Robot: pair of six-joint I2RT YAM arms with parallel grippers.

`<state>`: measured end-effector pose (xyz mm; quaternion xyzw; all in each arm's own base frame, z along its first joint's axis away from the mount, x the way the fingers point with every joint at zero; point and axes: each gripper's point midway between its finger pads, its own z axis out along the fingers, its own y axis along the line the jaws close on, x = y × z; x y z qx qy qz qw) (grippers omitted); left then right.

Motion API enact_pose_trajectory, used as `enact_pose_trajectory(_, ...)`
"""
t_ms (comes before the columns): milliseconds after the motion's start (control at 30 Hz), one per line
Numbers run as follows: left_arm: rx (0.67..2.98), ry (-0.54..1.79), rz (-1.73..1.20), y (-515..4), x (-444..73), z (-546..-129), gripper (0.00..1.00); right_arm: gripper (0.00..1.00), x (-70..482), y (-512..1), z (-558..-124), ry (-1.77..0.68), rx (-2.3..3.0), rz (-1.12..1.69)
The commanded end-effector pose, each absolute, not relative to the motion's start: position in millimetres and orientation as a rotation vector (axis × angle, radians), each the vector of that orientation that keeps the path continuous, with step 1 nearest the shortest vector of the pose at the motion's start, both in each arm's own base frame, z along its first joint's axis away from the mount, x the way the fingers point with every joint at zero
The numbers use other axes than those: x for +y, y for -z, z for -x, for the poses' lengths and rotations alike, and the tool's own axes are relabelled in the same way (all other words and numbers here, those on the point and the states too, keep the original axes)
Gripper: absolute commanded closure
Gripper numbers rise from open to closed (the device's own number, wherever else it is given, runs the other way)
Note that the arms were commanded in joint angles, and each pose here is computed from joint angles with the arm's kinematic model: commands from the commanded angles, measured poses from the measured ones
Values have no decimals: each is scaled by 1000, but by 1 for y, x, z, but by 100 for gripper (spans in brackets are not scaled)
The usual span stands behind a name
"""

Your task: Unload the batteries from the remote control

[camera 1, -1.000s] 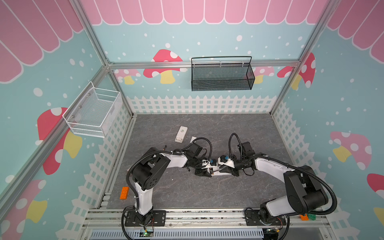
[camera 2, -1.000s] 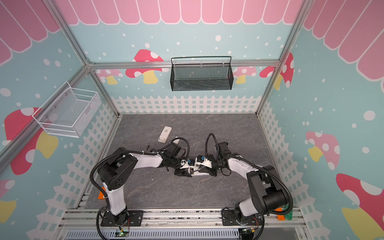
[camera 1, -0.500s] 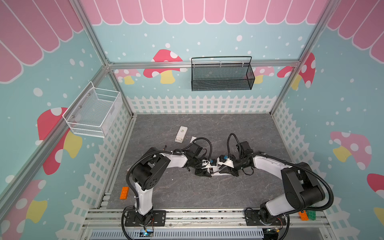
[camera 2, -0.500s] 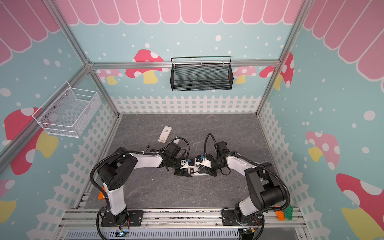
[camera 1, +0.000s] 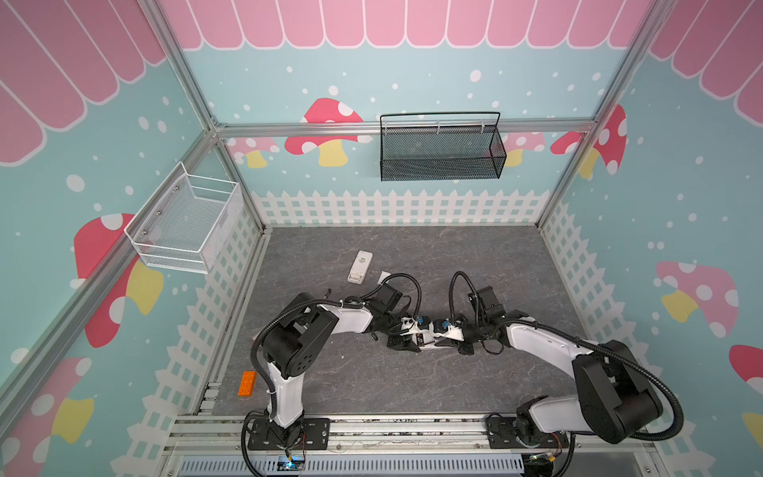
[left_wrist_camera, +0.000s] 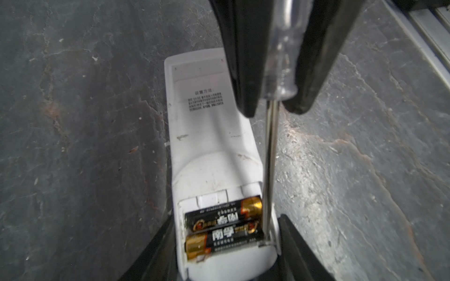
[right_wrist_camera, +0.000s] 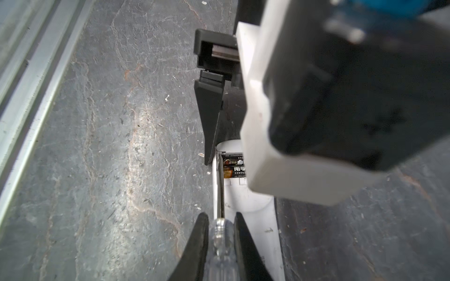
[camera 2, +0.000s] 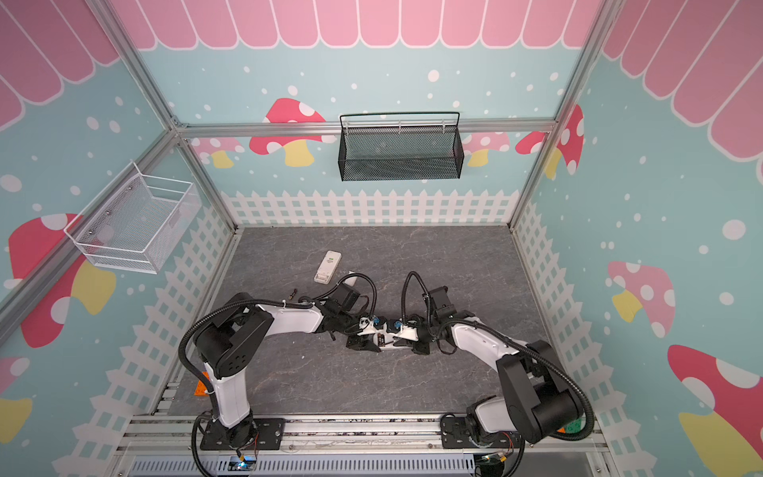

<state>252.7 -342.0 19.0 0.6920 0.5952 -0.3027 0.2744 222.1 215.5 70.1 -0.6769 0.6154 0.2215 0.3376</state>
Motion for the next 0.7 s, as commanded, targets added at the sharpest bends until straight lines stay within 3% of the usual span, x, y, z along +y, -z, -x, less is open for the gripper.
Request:
enact_pose_trajectory(0,1758,738,-1962,29,-316,-235,54,100,210,-60,-233,-347,1575,1742)
enact_pose_trajectory(333,1743,732,-1980,31,-316,-232,54,100,217,-98,-249,-76,1384,1554)
enact_pose_trajectory(667,1739,732,-1981,30,-316,-231,54,100,217,-101,-249,-81,1386,1534)
